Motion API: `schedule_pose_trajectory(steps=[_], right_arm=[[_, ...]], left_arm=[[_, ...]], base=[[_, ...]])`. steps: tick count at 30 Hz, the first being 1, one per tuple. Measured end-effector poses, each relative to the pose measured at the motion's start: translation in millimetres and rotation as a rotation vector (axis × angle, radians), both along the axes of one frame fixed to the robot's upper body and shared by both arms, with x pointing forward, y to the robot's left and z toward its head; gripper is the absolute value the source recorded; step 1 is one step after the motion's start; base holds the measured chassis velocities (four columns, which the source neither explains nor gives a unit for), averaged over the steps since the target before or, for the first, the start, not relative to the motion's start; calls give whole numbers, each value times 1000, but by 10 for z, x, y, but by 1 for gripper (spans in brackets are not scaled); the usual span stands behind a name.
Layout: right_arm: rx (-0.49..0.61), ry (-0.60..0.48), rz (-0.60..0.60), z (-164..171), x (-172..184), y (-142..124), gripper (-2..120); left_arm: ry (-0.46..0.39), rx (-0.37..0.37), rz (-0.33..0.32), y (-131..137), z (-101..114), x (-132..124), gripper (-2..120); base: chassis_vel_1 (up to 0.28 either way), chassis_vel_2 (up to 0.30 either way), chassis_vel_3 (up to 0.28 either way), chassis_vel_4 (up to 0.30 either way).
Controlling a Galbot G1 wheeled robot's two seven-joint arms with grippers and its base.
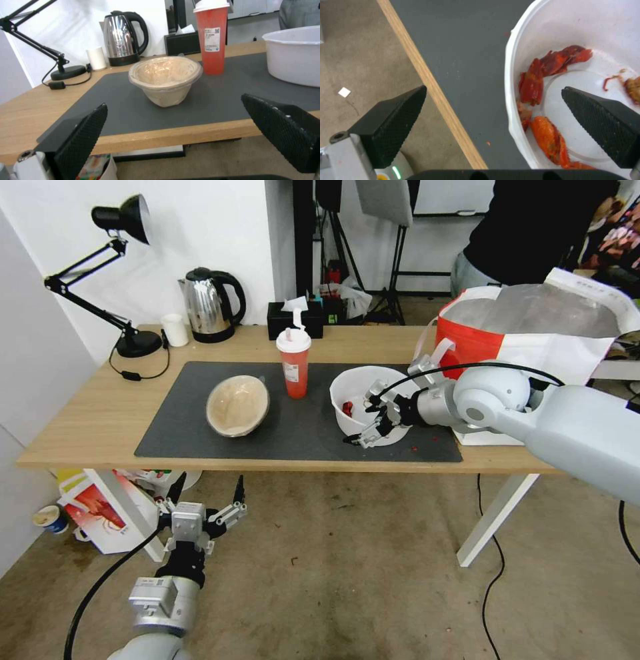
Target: Pick up the trash from the table and place it into the takeout bag.
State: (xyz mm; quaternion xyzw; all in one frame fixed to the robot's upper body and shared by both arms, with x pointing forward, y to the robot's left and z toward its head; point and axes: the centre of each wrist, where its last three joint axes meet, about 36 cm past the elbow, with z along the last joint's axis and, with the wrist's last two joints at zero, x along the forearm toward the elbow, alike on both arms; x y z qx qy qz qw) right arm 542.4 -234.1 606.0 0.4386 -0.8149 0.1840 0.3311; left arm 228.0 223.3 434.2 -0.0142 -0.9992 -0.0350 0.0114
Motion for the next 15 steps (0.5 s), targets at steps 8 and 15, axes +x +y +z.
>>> schedule_pose_trajectory(steps=[8,15], right_arm=[[9,19,-5,-48,26,-6,100],[10,39,-9,-128,38,-23,96]], left_arm=[[0,0,0,0,0,0,100],[0,0,0,0,0,0,100]], base=[[0,0,0,0],[0,0,0,0]])
